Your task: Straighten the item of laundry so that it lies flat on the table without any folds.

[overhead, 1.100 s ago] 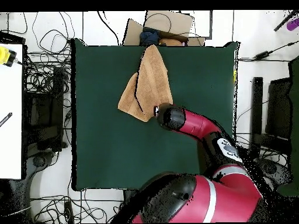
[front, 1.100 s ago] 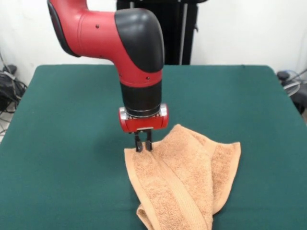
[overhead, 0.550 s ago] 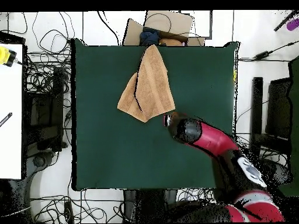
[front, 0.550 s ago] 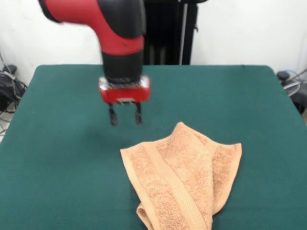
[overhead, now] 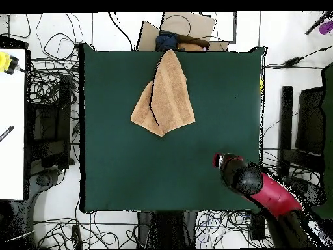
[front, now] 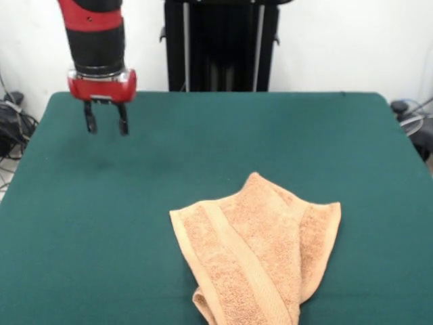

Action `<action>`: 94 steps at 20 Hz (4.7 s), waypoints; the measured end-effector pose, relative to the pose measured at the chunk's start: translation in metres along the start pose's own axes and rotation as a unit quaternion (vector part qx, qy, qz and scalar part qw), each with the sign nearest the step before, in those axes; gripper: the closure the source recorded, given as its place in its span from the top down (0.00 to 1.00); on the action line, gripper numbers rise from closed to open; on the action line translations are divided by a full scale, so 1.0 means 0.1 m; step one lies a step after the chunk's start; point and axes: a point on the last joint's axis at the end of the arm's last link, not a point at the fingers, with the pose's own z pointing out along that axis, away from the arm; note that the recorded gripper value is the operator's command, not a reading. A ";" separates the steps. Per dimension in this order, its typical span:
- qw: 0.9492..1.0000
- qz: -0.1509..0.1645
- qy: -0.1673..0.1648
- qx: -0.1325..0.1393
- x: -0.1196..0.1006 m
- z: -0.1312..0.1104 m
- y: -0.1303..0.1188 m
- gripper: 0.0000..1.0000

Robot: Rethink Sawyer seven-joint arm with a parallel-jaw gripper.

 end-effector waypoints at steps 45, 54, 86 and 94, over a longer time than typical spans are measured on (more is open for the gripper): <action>0.993 -0.073 0.050 -0.075 -1.62 0.54 2.29 1.00; 0.988 -0.075 0.093 -0.103 -1.92 0.65 2.21 1.00; 0.993 -0.044 0.070 -0.084 -1.59 0.24 1.82 0.00; 0.996 -0.015 0.080 -0.040 -0.98 -0.70 1.18 0.00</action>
